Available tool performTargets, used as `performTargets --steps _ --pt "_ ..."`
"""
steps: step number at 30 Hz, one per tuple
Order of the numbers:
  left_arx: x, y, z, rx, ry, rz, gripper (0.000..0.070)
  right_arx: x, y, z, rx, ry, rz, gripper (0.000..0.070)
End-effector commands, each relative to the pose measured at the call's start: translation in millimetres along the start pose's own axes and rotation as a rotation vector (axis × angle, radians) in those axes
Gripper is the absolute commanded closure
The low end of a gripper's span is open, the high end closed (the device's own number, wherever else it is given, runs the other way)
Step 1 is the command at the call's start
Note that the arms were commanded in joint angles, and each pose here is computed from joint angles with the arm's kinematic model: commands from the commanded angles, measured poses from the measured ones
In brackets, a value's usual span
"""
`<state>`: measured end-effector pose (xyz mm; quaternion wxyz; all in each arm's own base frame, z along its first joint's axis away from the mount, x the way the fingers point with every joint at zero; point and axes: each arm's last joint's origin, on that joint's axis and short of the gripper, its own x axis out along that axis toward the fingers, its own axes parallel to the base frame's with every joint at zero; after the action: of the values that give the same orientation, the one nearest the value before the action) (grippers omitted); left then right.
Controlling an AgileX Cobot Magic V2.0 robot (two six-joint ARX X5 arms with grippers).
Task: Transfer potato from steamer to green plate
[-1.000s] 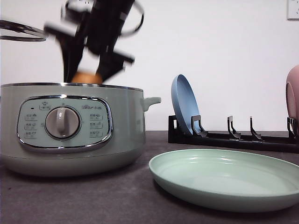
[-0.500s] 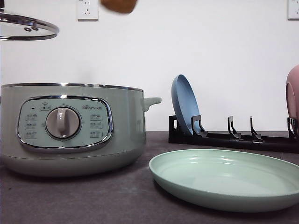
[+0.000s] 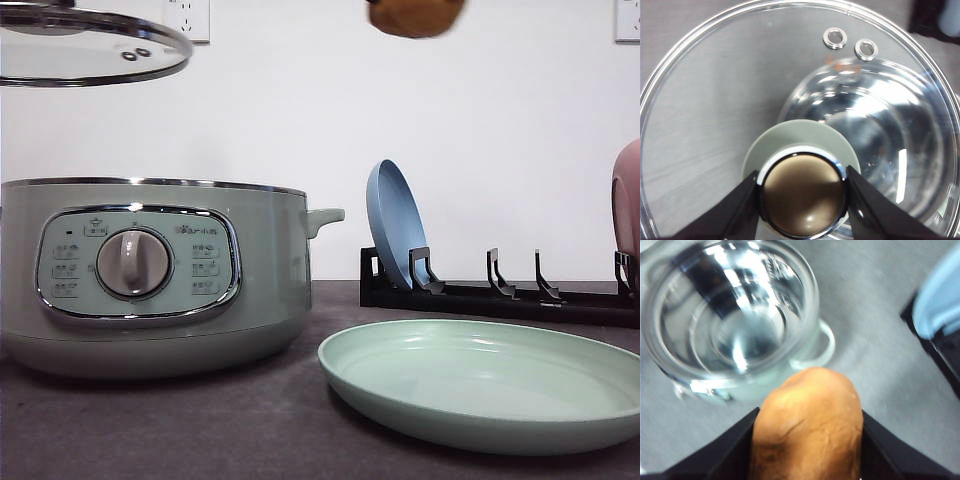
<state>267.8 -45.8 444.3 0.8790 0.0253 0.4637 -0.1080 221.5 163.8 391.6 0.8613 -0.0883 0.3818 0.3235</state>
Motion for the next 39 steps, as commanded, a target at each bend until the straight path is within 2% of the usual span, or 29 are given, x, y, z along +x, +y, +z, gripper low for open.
performTargets --steps 1,10,22,35,37,39 --pt "-8.7 -6.5 5.7 0.027 -0.067 -0.015 0.07 5.7 -0.7 -11.6 -0.012 0.006 0.0 0.0519" --pt "-7.8 -36.1 4.0 0.115 -0.061 -0.08 0.07 42.3 -6.0 -71.0 -0.005 0.061 0.032 0.0519" --pt "-8.2 -54.6 1.6 0.17 -0.057 -0.121 0.07 110.0 -17.3 -131.4 0.032 0.095 0.041 0.0519" --pt "-8.9 -66.4 -1.4 0.203 -0.045 -0.147 0.07 155.0 -29.3 -153.5 0.071 0.193 0.022 0.0517" --pt "-9.0 -68.7 -2.1 0.21 -0.042 -0.152 0.07 156.3 -29.6 -154.3 0.072 0.2 0.022 0.0496" --pt "-9.2 -70.5 -2.5 0.216 -0.042 -0.156 0.07 156.5 -29.6 -154.4 0.073 0.2 0.023 0.0419"
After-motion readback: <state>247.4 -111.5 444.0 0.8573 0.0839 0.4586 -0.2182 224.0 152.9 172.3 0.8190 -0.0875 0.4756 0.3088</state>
